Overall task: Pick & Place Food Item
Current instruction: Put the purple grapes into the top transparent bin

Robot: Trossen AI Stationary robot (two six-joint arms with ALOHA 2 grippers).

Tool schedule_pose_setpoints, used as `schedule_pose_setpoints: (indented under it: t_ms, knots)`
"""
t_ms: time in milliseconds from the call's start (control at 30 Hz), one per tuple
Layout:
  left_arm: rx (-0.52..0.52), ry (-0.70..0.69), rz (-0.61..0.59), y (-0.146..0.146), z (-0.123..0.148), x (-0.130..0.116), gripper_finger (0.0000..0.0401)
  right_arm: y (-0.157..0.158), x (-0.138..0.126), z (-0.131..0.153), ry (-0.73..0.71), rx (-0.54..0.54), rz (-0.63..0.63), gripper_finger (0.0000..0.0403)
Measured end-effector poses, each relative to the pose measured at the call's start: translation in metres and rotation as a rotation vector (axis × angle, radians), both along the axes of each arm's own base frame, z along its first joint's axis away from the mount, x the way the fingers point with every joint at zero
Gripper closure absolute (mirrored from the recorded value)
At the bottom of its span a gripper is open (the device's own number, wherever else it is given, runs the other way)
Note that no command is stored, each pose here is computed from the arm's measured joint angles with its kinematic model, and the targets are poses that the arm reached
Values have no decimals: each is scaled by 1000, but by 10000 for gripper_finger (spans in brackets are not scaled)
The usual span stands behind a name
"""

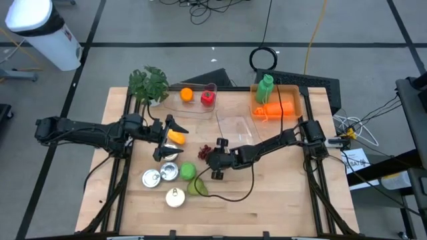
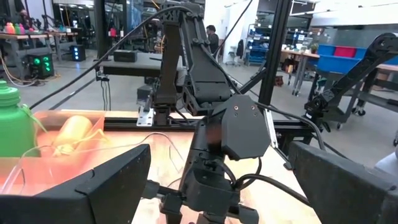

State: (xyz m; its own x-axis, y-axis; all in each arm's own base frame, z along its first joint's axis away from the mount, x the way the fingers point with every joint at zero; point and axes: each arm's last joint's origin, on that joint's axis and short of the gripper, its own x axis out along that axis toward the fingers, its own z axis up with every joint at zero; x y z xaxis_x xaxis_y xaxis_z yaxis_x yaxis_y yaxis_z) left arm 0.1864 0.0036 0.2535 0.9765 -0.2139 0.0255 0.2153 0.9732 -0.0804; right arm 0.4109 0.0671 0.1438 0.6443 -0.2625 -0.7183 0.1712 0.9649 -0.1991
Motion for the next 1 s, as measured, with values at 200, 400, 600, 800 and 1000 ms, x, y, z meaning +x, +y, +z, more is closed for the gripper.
schedule_pose_setpoints:
  t_ms: [200,400,600,800,1000]
  knots:
    - [3,-2,0,0,0,0,9,0,2,2,-31,-1,5,344]
    - [-17,-20,-1,0,2,0,9,7,2,24,-116,-20,57,395]
    - [-62,-32,-10,-1,4,0,9,21,-8,61,-202,-20,112,394]
    - [-125,-39,-19,-2,6,0,9,40,-29,100,-293,-26,192,399]
    - [-150,-53,39,0,8,0,9,52,-52,122,-373,-80,203,400]
